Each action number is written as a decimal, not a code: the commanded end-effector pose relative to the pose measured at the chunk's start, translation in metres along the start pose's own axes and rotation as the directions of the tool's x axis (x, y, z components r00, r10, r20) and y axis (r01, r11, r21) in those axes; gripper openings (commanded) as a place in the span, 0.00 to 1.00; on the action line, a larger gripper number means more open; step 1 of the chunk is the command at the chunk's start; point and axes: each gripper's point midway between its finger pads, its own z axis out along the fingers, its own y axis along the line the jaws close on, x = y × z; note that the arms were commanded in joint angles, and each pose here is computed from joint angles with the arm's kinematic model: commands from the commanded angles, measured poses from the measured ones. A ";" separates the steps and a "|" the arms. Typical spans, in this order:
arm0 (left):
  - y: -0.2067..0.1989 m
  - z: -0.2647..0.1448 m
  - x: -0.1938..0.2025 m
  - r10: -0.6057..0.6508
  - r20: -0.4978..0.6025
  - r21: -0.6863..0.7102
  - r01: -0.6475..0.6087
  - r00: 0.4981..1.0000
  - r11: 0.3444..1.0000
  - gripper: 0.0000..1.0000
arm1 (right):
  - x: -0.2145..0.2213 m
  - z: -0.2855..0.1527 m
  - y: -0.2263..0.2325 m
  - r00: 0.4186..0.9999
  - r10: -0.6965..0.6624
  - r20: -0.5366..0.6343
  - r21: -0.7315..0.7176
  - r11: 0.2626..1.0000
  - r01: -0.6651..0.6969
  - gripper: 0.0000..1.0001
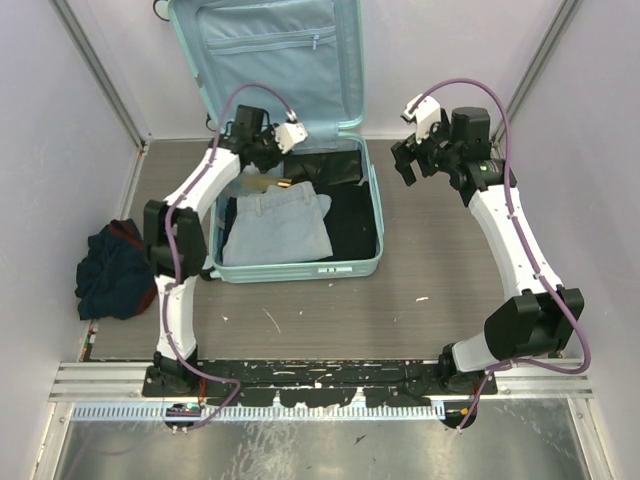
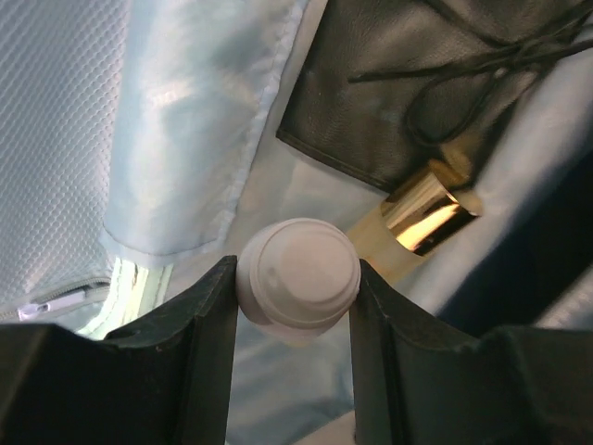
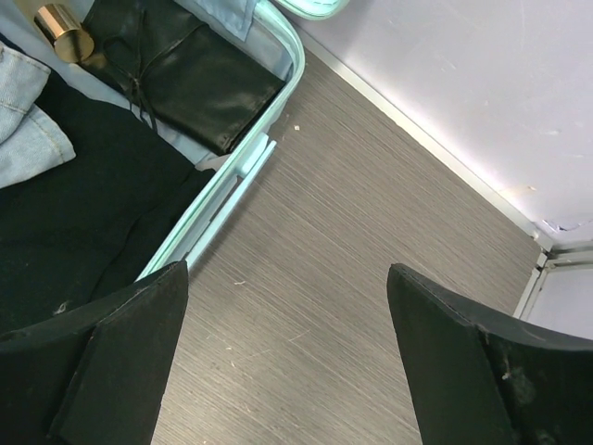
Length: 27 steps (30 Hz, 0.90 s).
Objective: Pack the luggage
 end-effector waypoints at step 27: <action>0.031 -0.065 -0.081 -0.153 0.160 -0.053 0.164 0.975 0.985 0.78 | -0.029 -0.036 -0.011 0.993 -0.015 0.113 0.064 0.998 0.008 0.93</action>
